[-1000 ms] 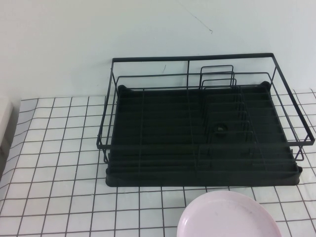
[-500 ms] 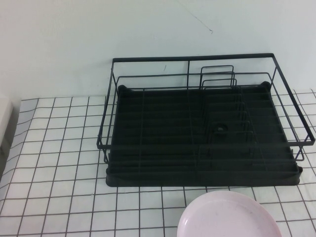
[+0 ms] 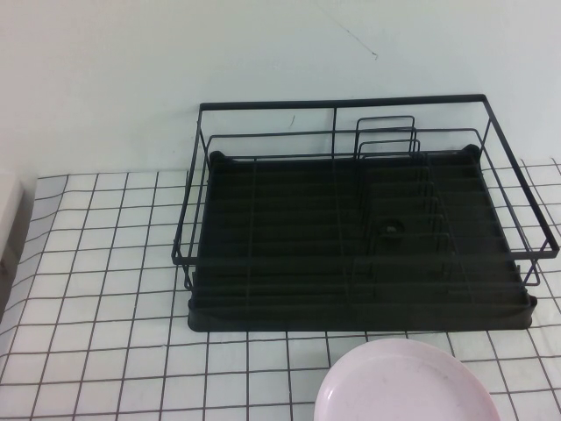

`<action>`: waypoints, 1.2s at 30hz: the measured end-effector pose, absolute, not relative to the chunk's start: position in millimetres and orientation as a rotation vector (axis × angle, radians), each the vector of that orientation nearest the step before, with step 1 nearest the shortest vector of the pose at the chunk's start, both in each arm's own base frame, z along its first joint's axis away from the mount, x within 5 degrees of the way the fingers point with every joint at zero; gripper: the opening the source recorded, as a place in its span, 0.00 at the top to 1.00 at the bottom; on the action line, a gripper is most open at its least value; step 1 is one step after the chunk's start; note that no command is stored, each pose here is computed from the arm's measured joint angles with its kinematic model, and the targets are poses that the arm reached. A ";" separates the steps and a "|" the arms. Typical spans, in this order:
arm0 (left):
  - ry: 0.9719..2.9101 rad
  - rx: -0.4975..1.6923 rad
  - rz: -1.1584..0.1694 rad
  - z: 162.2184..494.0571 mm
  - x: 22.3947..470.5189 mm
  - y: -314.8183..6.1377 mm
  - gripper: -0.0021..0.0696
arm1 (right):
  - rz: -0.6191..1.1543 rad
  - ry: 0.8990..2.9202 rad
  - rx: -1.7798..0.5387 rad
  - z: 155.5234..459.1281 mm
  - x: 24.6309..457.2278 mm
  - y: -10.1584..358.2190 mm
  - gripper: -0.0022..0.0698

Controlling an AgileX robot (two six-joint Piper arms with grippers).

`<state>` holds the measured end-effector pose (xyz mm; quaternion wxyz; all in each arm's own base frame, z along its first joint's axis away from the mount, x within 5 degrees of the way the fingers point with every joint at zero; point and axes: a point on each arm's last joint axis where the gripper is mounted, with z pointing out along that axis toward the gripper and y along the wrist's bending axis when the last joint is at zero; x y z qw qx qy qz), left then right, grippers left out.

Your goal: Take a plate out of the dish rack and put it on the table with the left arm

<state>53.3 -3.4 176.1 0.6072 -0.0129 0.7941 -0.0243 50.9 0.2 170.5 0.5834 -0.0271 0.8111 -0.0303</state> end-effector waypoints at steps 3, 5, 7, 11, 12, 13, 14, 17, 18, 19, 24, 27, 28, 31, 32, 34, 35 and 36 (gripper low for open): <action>1.836 -0.028 -0.055 176.1 53.3 -3.4 0.97 | -0.071 1.893 -0.063 170.5 50.9 0.2 0.97; 1.838 -0.020 -0.049 175.9 53.3 -3.4 0.97 | -0.071 1.893 -0.063 170.5 50.9 0.2 0.97; 1.839 -0.016 -0.046 175.8 53.2 -3.4 0.97 | -0.071 1.893 -0.063 170.5 50.9 0.2 0.97; 1.841 -0.012 -0.044 175.6 53.2 -3.5 0.97 | -0.071 1.893 -0.063 170.5 50.9 0.2 0.97; 1.843 -0.012 -0.044 175.5 53.2 -3.5 0.97 | -0.071 1.893 -0.063 170.5 50.9 0.2 0.97; 1.843 -0.012 -0.044 175.5 53.2 -3.5 0.97 | -0.071 1.893 -0.063 170.5 50.9 0.2 0.97; 1.843 -0.012 -0.044 175.5 53.2 -3.5 0.97 | -0.071 1.893 -0.063 170.5 50.9 0.2 0.97; 1.843 -0.010 -0.042 175.5 53.2 -3.5 0.97 | -0.071 1.893 -0.063 170.5 50.9 0.2 0.97; 1.843 -0.010 -0.042 175.5 53.2 -3.5 0.97 | -0.071 1.893 -0.063 170.5 50.9 0.2 0.97; 1.843 -0.010 -0.042 175.5 53.2 -3.5 0.97 | -0.071 1.893 -0.063 170.5 50.9 0.2 0.97; 1.843 -0.010 -0.042 175.5 53.2 -3.5 0.97 | -0.071 1.893 -0.063 170.5 50.9 0.2 0.97; 1.843 -0.010 -0.042 175.5 53.2 -3.5 0.97 | -0.071 1.893 -0.063 170.5 50.9 0.2 0.97; 1.843 -0.010 -0.042 175.5 53.2 -3.5 0.97 | -0.071 1.893 -0.063 170.5 50.9 0.2 0.97; 1.843 -0.010 -0.042 175.5 53.2 -3.5 0.97 | -0.071 1.893 -0.063 170.5 50.9 0.2 0.97; 1.843 -0.010 -0.042 175.5 53.2 -3.5 0.97 | -0.071 1.893 -0.063 170.5 50.9 0.2 0.97; 1.845 -0.009 -0.043 175.3 53.1 -3.5 0.97 | -0.071 1.893 -0.063 170.5 50.9 0.2 0.97; 1.843 -0.009 -0.042 175.9 53.1 -3.5 0.97 | -0.071 1.893 -0.063 170.5 50.9 0.2 0.97; 1.845 -0.009 -0.043 175.8 53.0 -3.5 0.97 | -0.071 1.893 -0.063 170.5 50.9 0.2 0.97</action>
